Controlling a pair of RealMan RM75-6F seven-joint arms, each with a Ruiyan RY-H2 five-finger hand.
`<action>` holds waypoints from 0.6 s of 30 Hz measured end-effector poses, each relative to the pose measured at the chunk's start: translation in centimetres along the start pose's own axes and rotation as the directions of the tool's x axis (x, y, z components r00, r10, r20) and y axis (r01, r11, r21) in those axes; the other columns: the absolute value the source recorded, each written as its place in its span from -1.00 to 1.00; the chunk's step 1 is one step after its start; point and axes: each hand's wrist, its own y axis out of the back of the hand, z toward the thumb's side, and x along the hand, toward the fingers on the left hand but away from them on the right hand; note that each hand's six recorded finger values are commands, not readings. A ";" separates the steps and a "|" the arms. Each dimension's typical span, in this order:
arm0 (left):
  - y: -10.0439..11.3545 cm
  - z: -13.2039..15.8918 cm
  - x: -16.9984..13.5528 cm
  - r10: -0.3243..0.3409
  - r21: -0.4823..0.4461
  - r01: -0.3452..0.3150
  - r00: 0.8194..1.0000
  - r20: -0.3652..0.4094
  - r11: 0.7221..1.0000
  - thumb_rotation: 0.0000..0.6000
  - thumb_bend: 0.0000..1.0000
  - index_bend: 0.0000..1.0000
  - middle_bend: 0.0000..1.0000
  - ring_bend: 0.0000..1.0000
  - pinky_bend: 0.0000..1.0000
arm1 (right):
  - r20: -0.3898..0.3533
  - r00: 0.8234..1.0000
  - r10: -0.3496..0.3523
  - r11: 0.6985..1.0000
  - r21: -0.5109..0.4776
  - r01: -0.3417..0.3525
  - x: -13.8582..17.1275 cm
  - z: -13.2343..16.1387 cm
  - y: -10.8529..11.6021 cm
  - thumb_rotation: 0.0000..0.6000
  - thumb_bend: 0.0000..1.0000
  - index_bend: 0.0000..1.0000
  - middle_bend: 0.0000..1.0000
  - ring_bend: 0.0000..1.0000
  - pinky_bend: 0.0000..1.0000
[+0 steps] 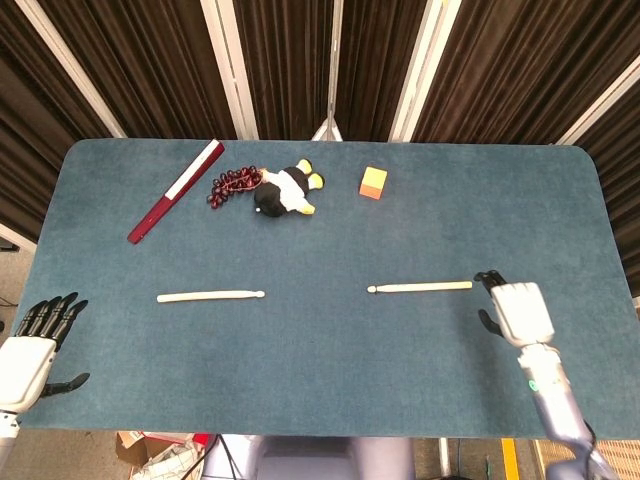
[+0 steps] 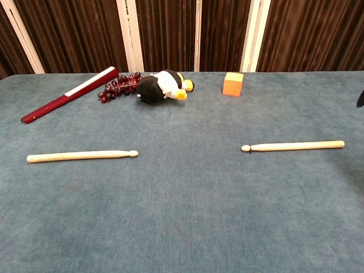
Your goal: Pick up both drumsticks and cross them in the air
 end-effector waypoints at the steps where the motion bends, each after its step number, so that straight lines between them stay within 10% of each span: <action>1: 0.0 0.0 0.0 0.000 -0.001 0.000 1.000 0.000 1.000 1.00 -0.91 -1.00 -1.00 -1.00 -1.00 | 0.001 1.000 0.007 1.000 0.012 -0.007 -0.5 0.2 -0.3 1.00 -0.34 -0.25 -0.20 0.60 0.74; 18: 0.0 -0.1 0.3 -0.007 -0.015 0.007 1.000 -0.004 1.000 1.00 -0.91 -1.00 -1.00 -1.00 -1.00 | 0.039 0.996 0.081 0.992 0.088 -0.084 -5.7 2.9 -5.2 1.00 -0.34 -0.12 -0.20 0.60 0.74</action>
